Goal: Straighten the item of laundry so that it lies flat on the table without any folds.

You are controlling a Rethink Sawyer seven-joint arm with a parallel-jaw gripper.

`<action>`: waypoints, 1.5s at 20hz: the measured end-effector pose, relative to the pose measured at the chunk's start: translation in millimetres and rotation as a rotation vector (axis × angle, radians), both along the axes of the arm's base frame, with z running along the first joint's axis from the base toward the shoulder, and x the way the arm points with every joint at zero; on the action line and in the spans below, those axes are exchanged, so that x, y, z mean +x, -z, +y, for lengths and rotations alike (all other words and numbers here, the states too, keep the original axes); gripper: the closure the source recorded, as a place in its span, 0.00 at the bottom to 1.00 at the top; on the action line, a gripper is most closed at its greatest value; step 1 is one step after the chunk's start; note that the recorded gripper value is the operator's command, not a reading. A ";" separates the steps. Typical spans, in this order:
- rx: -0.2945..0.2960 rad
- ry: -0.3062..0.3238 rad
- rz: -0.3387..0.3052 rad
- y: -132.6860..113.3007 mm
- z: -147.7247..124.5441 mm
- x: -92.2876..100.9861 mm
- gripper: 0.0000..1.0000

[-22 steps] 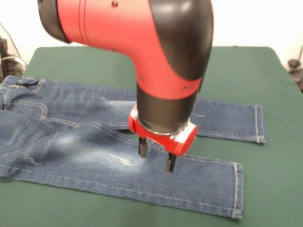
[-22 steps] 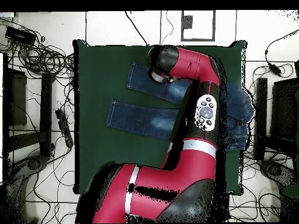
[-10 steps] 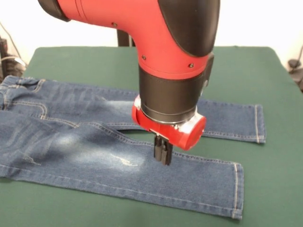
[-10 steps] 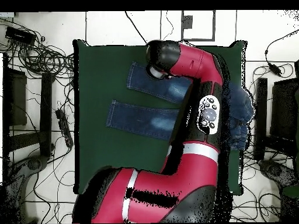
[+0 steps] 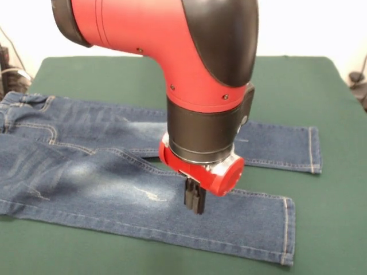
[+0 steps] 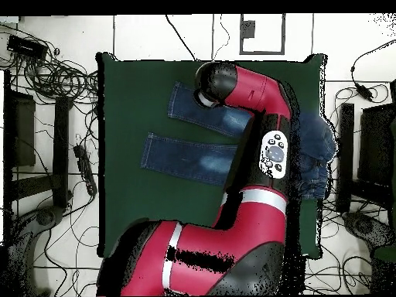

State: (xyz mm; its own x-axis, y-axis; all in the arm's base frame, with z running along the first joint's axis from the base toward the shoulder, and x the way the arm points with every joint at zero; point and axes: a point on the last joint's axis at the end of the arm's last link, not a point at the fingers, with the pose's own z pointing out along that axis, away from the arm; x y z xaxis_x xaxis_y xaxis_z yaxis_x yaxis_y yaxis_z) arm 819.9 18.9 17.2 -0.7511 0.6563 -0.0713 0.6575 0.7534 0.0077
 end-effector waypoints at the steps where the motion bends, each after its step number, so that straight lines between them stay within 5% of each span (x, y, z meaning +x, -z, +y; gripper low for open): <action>1: 0.000 0.001 0.003 2.0 -0.3 -1.8 1.00; 14: 0.102 0.045 0.090 40.9 4.5 -35.1 1.00; 22: 0.090 0.042 0.095 67.0 0.4 -43.8 1.00; 30: 0.085 0.037 0.068 66.1 -0.4 -33.9 1.00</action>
